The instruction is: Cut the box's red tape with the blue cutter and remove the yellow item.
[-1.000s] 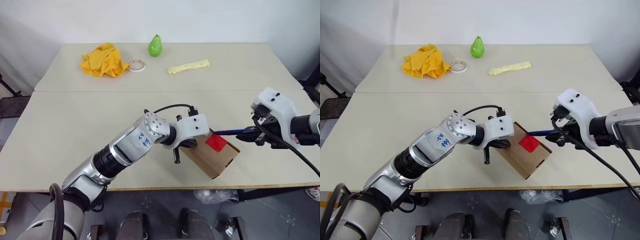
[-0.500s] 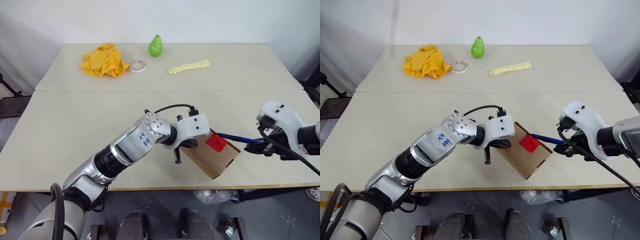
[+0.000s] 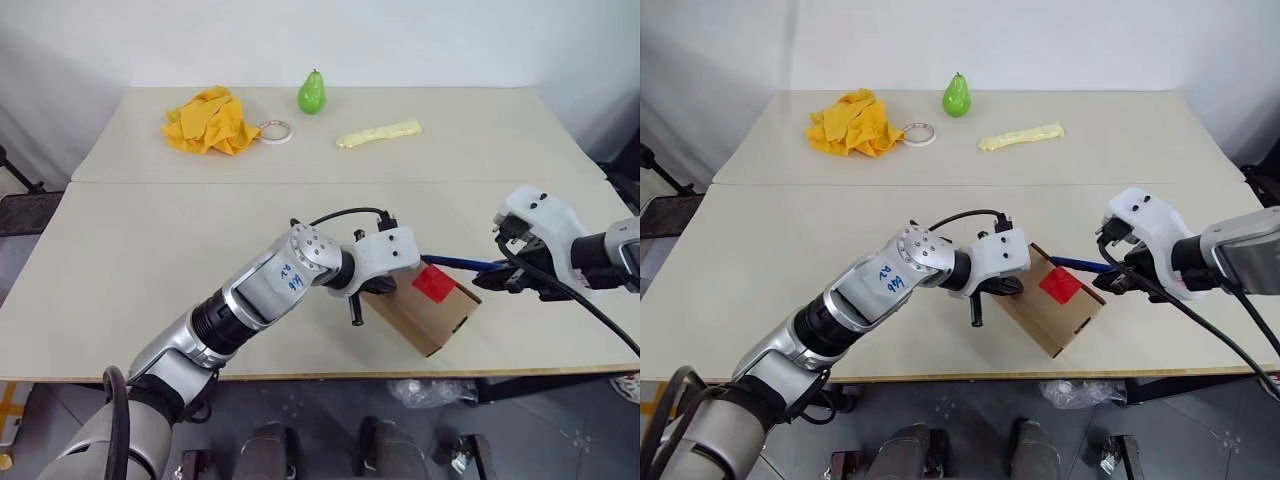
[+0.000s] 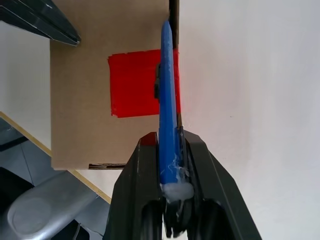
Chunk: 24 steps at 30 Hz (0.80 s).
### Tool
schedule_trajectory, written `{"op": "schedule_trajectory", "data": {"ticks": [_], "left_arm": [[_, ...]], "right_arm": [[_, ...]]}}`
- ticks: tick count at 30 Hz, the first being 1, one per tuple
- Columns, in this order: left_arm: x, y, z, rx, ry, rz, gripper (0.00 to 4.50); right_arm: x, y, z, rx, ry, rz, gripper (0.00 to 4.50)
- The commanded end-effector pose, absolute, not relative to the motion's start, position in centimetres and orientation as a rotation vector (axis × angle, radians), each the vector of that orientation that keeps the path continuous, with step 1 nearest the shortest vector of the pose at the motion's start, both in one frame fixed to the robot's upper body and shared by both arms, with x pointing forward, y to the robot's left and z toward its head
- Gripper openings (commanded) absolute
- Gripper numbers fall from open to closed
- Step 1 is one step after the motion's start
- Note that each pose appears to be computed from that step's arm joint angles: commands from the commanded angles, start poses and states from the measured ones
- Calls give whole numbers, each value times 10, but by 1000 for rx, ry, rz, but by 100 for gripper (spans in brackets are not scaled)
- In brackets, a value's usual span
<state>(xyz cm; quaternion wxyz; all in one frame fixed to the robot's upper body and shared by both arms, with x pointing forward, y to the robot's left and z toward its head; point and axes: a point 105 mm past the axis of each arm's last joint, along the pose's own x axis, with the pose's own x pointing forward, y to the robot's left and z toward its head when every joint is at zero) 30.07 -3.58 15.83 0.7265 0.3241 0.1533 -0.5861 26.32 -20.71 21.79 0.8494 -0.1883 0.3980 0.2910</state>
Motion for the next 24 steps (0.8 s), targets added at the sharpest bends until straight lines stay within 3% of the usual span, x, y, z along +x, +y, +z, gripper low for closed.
{"op": "schedule_trajectory", "data": {"ticks": [1, 17, 24], "left_arm": [[302, -25, 117, 720, 511, -1261, 0], [303, -24, 115, 703, 508, -1246, 0], [303, -26, 116, 702, 500, -1252, 0]], "right_arm": [[253, -206, 218, -376, 907, 663, 17], [235, -218, 216, -389, 1072, 672, 17], [249, -215, 216, -386, 1051, 667, 17]]}}
